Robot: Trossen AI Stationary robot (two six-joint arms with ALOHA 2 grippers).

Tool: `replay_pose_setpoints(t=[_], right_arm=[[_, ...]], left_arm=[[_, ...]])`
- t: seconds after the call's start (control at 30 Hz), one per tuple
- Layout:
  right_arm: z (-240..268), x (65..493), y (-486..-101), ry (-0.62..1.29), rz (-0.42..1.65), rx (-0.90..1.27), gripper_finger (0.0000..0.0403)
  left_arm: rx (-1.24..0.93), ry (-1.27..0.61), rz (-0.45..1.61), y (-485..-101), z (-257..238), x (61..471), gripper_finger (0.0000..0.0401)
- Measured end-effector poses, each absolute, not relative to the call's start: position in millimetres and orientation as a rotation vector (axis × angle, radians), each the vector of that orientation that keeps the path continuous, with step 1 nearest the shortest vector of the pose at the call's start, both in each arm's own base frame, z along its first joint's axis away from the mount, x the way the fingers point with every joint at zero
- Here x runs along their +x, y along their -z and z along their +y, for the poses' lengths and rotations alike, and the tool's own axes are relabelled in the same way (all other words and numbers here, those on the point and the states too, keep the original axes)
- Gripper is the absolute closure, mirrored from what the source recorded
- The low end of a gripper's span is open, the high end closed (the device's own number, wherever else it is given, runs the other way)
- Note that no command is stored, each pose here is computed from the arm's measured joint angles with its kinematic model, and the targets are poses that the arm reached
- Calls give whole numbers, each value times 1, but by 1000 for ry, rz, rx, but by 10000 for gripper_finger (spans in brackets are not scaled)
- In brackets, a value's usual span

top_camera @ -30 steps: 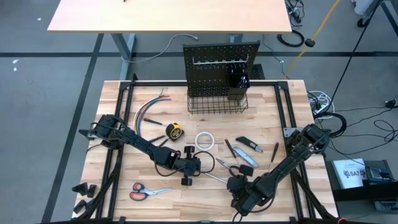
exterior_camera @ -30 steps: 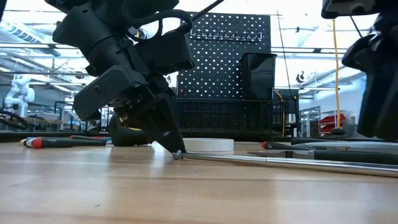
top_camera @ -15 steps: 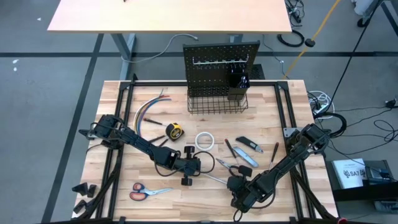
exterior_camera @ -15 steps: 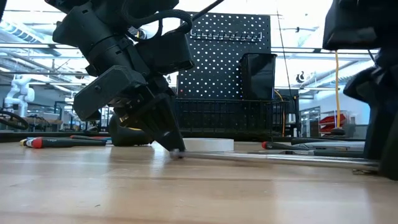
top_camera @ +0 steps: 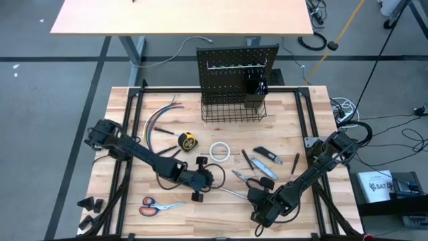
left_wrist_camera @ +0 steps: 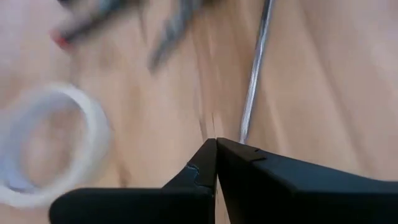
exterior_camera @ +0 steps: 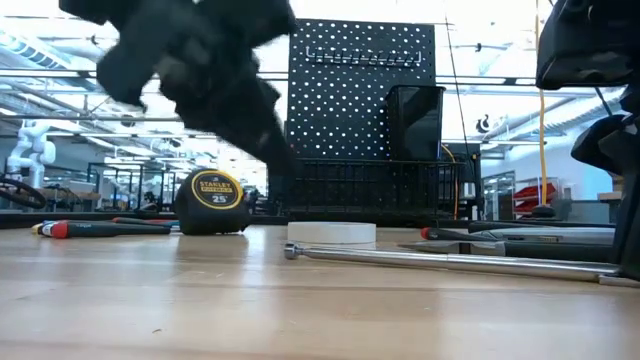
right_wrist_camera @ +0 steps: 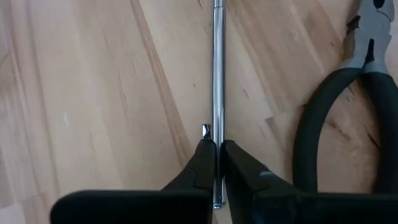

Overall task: Hang tools onto peg board
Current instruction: Put the tire pressure gauge pen into the black bin on the peg board

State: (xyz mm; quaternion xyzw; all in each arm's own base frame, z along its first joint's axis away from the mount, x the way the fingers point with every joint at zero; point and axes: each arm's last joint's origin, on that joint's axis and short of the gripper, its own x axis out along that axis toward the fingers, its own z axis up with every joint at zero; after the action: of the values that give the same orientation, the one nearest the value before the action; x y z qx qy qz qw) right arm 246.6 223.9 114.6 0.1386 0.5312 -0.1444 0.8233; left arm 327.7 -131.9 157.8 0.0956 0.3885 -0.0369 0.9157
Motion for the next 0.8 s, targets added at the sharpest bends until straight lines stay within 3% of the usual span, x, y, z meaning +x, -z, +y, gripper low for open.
replay_pose_setpoints(t=[0.23,0.37,0.6,0.8], right_arm=[[224,246,-114,301,1151,305,395],[224,246,-114,298,1156,307,395],[224,246,-114,297,1156,308,396],[224,246,-114,297,1156,310,396]], left_arm=[[188,139,811,-164,-145,318,388],[167,145,890,-148,-144,315,388],[144,80,814,-128,-125,310,388],[155,175,798,-114,-127,315,397]])
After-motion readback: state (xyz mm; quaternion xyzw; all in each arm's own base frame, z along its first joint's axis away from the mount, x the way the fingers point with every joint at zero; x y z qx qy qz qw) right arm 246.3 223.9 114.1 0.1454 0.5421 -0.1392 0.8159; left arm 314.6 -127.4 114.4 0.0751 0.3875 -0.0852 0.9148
